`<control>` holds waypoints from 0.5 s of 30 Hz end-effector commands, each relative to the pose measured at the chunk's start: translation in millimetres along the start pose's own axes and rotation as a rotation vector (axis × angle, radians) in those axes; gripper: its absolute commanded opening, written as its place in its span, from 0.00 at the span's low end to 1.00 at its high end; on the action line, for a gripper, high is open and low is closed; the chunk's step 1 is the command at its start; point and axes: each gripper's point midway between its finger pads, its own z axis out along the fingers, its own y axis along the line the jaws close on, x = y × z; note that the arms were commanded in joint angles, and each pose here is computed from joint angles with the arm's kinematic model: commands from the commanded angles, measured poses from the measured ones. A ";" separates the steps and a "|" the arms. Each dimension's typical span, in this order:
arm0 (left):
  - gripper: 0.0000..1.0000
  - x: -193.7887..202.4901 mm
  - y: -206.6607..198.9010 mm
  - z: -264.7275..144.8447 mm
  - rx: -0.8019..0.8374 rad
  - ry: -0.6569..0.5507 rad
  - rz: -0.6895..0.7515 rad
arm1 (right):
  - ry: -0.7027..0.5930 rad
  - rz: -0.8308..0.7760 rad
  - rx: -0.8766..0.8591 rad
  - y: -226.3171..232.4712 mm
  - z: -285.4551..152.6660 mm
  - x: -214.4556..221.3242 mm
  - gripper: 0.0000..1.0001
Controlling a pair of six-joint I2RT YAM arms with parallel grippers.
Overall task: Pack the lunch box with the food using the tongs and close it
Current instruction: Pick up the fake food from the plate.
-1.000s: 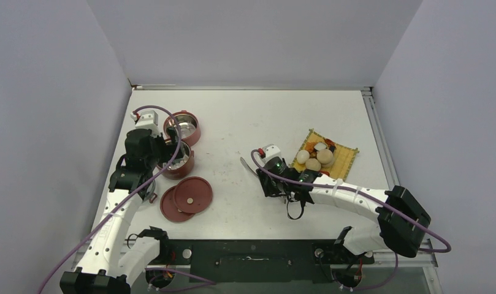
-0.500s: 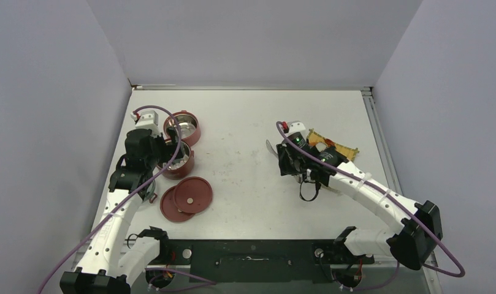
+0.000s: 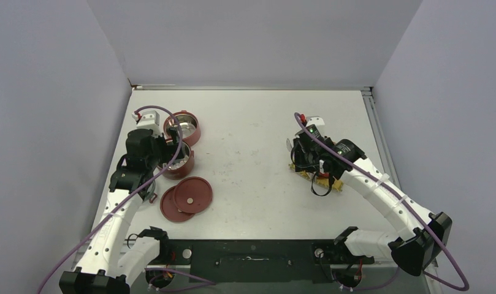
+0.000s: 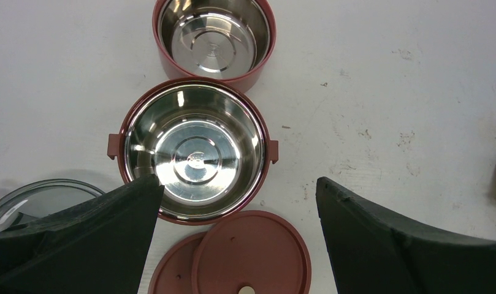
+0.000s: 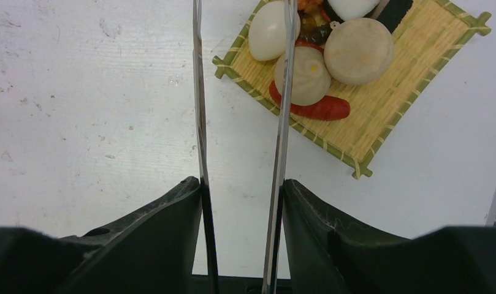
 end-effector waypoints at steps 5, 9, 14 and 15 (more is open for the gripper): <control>0.96 -4.8 -5.9 -2.7 0.025 -0.026 0.009 | -0.006 0.055 0.066 -18.8 -11.8 2.8 0.46; 0.96 -4.9 -6.2 -3.0 0.025 -0.027 0.009 | 0.008 0.063 0.069 -18.4 -4.8 9.1 0.45; 0.96 -4.4 -6.8 -3.0 0.027 -0.026 0.011 | 0.029 0.065 0.083 -19.5 0.5 14.7 0.43; 0.96 -4.3 -7.1 -3.1 0.028 -0.026 0.011 | 0.034 0.065 0.085 -19.5 2.1 16.0 0.43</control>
